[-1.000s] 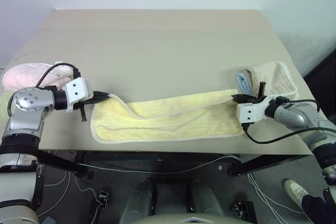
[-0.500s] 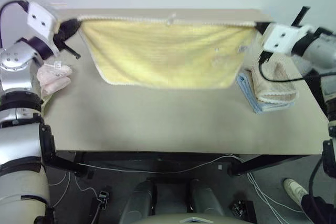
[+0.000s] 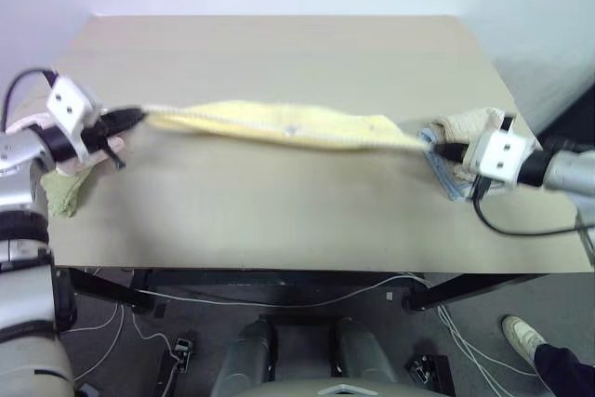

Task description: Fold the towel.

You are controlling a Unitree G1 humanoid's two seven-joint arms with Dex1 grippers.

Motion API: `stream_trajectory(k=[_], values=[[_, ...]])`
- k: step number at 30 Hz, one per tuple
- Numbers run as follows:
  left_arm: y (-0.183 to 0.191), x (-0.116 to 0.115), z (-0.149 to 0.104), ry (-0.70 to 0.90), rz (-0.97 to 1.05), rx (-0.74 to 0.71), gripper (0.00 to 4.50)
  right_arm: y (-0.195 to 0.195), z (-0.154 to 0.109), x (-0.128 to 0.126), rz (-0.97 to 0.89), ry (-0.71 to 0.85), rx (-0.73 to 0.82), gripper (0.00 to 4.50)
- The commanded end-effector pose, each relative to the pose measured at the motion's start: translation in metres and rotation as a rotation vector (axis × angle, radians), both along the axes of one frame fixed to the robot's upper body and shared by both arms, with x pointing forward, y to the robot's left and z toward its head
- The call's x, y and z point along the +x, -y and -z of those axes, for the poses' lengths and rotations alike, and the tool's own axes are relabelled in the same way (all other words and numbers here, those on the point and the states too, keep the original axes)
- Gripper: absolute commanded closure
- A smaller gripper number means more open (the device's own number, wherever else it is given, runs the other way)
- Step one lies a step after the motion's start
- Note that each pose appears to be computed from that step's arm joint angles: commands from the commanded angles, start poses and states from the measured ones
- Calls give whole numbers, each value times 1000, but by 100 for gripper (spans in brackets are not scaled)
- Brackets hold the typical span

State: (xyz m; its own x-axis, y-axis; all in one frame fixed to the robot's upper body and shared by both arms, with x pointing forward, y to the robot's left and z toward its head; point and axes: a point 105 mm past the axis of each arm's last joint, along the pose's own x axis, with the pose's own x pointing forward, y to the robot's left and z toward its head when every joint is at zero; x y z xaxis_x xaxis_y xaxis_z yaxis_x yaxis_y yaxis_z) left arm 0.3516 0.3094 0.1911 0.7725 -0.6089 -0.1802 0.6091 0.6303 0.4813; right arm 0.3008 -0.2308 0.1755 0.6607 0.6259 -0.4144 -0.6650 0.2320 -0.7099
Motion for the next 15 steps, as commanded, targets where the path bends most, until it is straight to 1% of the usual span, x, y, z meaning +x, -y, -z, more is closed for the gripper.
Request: stream_trajectory(k=[1,4,9,12,15], values=[[-3,-21,-14,5,50,25,450,-5,-20,-19,-34,-9,14,447],[-5,-40,-3,-71,80,52,450,-6,-14,-35,-42,-118,30,447],[-3,-61,7,-162,132,72,450,-6,-6,-53,-47,-250,27,447],[-3,-68,10,-200,147,83,450,-7,0,-63,-59,-330,27,447],[-4,-69,10,-211,146,94,450,-9,3,-66,-67,-360,26,447]])
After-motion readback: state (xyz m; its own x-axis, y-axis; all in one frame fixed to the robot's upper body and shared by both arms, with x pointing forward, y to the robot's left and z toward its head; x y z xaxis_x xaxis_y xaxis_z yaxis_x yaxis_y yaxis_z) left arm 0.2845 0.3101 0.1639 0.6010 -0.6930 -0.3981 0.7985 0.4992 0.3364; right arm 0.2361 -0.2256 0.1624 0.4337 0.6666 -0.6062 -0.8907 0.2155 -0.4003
